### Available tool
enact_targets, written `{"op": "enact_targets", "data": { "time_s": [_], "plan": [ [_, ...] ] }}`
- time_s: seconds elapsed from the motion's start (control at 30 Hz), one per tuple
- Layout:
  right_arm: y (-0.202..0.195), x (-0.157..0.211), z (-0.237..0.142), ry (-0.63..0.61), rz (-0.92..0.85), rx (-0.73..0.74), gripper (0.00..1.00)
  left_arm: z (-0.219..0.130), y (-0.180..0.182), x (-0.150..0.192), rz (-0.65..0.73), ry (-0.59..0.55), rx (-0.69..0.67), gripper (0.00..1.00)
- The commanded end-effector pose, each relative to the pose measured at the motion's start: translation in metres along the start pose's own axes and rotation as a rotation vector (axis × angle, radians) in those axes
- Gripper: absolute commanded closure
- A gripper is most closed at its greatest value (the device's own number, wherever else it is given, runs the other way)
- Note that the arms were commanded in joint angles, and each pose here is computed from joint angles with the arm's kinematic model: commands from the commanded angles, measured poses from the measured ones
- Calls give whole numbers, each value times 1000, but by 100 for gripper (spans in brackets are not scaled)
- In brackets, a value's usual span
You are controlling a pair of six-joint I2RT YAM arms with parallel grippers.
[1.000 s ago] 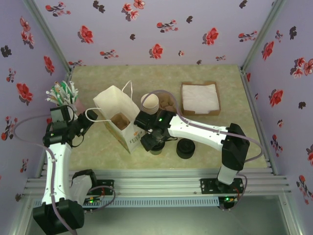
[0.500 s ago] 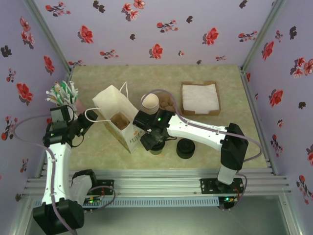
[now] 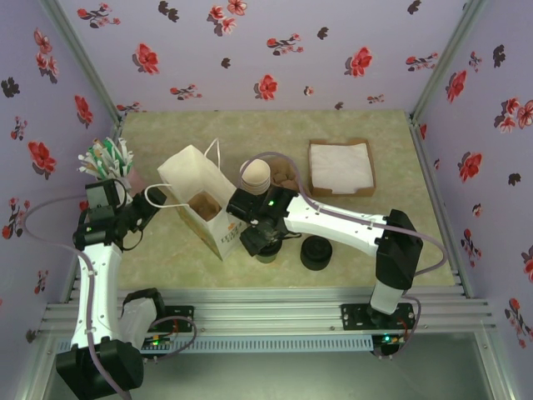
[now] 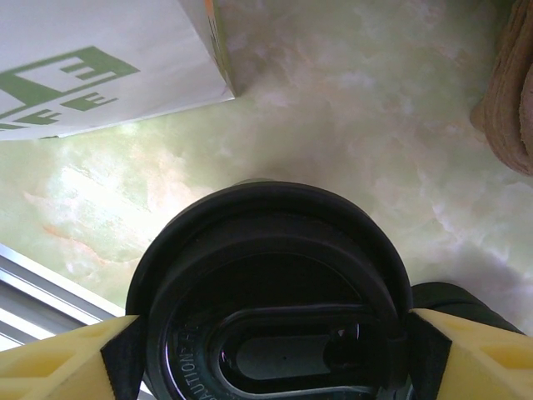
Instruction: Pack the takeout coffee
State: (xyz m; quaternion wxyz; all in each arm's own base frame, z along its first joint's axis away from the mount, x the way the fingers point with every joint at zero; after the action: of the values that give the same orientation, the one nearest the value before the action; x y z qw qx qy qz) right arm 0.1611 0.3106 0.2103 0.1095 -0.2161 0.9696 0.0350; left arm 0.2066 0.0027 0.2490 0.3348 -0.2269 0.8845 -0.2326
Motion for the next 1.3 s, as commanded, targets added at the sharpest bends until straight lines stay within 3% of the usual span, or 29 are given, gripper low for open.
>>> {"op": "enact_targets", "data": {
  "time_s": [0.0, 0.17, 0.57, 0.83, 1.07, 1.27],
  "plan": [
    [1, 0, -1, -2, -21, 30, 20, -2, 1, 0, 14, -1, -2, 41],
    [1, 1, -4, -7, -20, 26, 25, -2, 2, 1, 22, -4, -8, 41],
    [-2, 6, -16, -24, -8, 14, 27, -38, 2, -10, 96, -120, -184, 41],
    [-7, 13, -28, -48, 10, -26, 28, -57, -8, -38, 98, -189, -220, 42],
    [-12, 18, -37, -65, 25, -41, 28, -53, -22, -73, 89, -209, -205, 46],
    [-20, 24, -49, -88, 37, -58, 28, -21, -36, -111, 108, -102, -164, 51]
  ]
}}
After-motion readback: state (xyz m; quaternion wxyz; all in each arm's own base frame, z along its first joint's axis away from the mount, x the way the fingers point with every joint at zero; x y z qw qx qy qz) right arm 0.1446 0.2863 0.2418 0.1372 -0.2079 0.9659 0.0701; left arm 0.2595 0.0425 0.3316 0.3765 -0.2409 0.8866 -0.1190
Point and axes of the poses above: each hand's point on the last joint's axis, 136 mm out from that joint toward the fingers, its own z axis out along the fingers, its own y axis along the line the jaws close on, x = y × z, the point moved 8 cm from there along -z, back along the fingers, and after that the axes turned 11 degrees about z, right-handed, at the moved point
